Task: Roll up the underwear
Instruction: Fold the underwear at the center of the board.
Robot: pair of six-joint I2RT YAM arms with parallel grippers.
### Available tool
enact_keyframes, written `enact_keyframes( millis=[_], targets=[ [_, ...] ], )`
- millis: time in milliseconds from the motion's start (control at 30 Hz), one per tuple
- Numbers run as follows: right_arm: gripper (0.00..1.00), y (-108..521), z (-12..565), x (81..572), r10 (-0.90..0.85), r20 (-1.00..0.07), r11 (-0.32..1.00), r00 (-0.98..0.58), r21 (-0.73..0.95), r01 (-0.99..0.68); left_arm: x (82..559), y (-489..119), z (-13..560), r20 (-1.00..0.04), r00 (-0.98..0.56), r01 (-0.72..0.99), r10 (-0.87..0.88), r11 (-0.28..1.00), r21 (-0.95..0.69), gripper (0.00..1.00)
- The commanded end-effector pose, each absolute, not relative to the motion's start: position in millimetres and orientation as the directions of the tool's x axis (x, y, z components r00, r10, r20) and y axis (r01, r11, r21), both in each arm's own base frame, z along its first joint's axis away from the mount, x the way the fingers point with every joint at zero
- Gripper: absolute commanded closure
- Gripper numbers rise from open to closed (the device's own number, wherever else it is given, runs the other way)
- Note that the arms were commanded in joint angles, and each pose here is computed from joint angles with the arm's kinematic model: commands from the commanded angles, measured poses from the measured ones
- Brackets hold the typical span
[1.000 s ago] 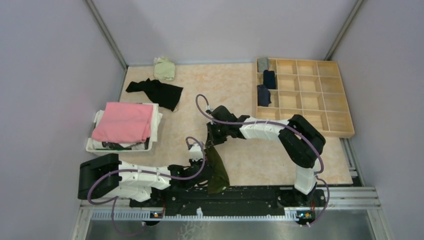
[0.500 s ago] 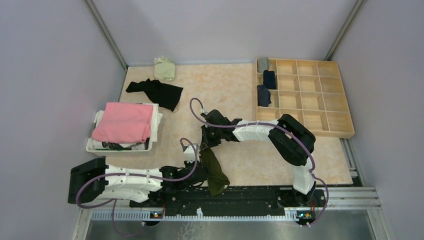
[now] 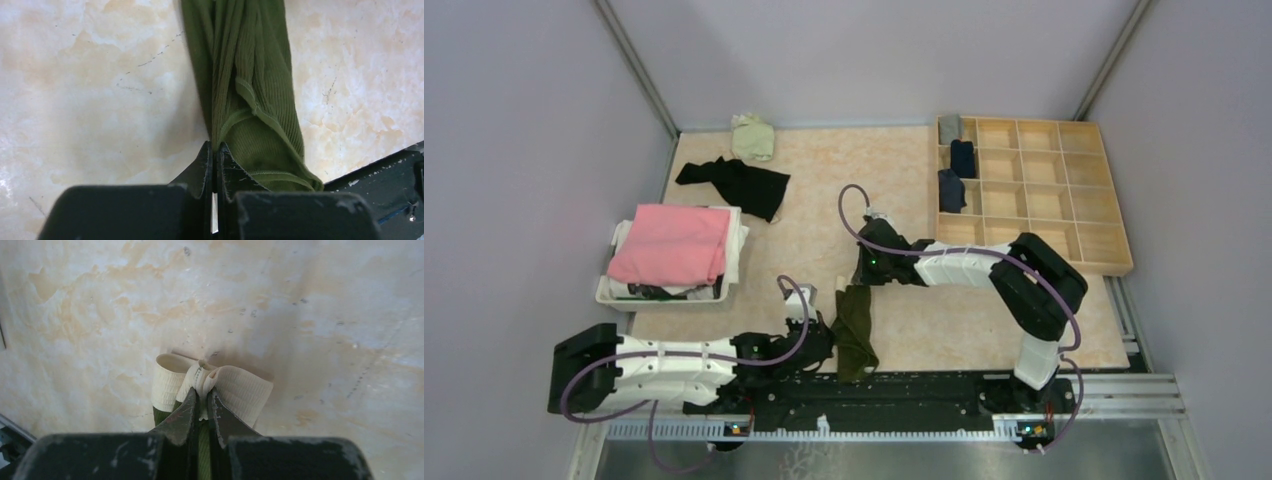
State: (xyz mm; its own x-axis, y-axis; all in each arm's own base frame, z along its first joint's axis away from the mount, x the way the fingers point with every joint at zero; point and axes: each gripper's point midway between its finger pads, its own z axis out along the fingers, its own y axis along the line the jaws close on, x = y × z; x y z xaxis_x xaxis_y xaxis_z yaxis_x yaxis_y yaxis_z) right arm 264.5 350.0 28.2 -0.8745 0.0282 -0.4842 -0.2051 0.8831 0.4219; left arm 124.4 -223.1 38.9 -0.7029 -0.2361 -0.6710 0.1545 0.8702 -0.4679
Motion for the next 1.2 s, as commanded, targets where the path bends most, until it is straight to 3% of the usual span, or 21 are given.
enact_keyframes(
  millis=[0, 267, 667, 1033, 1167],
  targets=[
    [1.00, 257.0, -4.4, 294.4, 0.066, -0.552, 0.990, -0.831, 0.139, -0.014, 114.3, -237.2, 36.7, -0.662, -0.734, 0.224, -0.153, 0.865, -0.449, 1.00],
    [1.00, 228.3, -0.5, 297.1, 0.077, -0.573, 0.996, -0.816, 0.081, 0.038, 114.9, -265.3, 45.3, -0.671, -0.734, 0.286, -0.102, 0.850, -0.442, 1.00],
    [1.00, 241.7, 12.3, 294.4, 0.035, -0.584, 0.987, -0.811, 0.148, -0.064, 106.4, -303.4, 50.3, -0.643, -0.762, 0.350, -0.078, 0.787, -0.509, 1.00],
    [1.00, 246.9, 15.0, 292.1, -0.013, -0.585, 0.980, -0.811, 0.154, -0.127, 92.1, -305.9, 53.0, -0.627, -0.778, 0.406, -0.044, 0.726, -0.555, 0.68],
    [1.00, 252.7, 21.0, 292.3, -0.054, -0.600, 0.968, -0.798, 0.165, -0.190, 95.1, -292.9, 57.9, -0.634, -0.767, 0.386, -0.099, 0.718, -0.579, 0.65]
  ],
)
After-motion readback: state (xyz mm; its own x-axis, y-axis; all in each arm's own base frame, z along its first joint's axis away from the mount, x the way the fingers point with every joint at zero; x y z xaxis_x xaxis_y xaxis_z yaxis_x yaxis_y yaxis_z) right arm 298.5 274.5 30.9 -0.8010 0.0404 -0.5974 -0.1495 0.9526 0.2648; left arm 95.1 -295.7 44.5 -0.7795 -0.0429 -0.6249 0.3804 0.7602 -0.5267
